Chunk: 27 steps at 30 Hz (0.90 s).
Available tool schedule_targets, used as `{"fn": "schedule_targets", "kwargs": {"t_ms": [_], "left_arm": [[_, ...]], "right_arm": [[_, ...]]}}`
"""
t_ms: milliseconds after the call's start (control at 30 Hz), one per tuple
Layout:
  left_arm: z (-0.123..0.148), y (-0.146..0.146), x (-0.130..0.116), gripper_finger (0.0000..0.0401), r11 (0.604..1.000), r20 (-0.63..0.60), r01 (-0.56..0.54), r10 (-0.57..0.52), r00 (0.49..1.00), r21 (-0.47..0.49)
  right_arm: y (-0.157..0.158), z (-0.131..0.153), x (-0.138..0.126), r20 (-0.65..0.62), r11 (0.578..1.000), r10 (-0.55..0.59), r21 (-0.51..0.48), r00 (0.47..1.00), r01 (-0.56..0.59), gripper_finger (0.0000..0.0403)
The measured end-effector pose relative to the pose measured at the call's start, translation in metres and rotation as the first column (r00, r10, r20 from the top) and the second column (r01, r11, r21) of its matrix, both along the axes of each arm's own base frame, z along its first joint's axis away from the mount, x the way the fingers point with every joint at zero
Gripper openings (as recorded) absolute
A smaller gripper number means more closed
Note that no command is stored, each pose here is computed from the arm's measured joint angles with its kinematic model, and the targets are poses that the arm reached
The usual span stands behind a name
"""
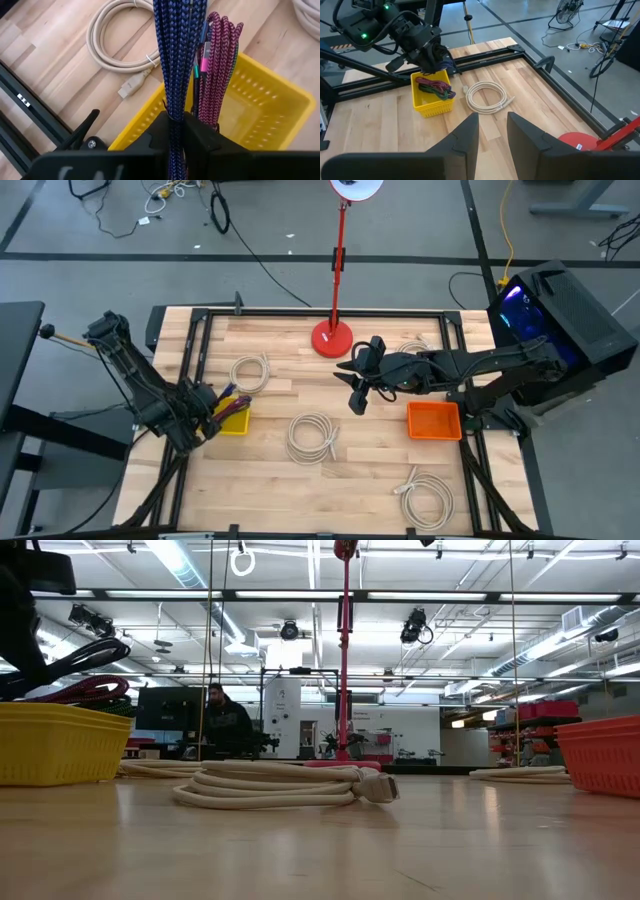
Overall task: Pick & Place USB Port
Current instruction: Put the black and blue charger cable into the yellow bin, then put the brown HDMI cable into the orange bin
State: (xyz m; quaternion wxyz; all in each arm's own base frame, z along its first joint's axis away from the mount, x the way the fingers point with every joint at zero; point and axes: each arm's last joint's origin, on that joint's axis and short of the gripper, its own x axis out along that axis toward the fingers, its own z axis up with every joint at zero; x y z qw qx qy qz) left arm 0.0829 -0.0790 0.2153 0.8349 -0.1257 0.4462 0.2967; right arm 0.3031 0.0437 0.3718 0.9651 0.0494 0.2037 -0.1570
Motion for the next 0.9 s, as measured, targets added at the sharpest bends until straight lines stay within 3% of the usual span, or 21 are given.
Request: {"fn": "schedule_targets", "kwargs": {"t_ms": [200,700,900], "left_arm": [[0.0,-0.001,0.001,0.0081,1.0,0.012,-0.003,0.003,1.0,-0.011],[0.001,0.001,0.001,0.0077,0.999,0.044,-0.047,0.047,0.998,-0.009],[0.025,0.01,0.008,0.0078,0.979,0.118,-0.201,0.202,0.972,-0.022]], "right_arm": [[0.0,0.0,0.0,0.0,1.0,0.0,0.0,1.0,0.0,0.0105],[0.0,0.0,0.0,0.0,1.0,0.0,0.0,1.0,0.0,0.0105],[0.0,0.0,0.0,0.002,1.0,0.0,0.0,1.0,0.0,0.0105]]}}
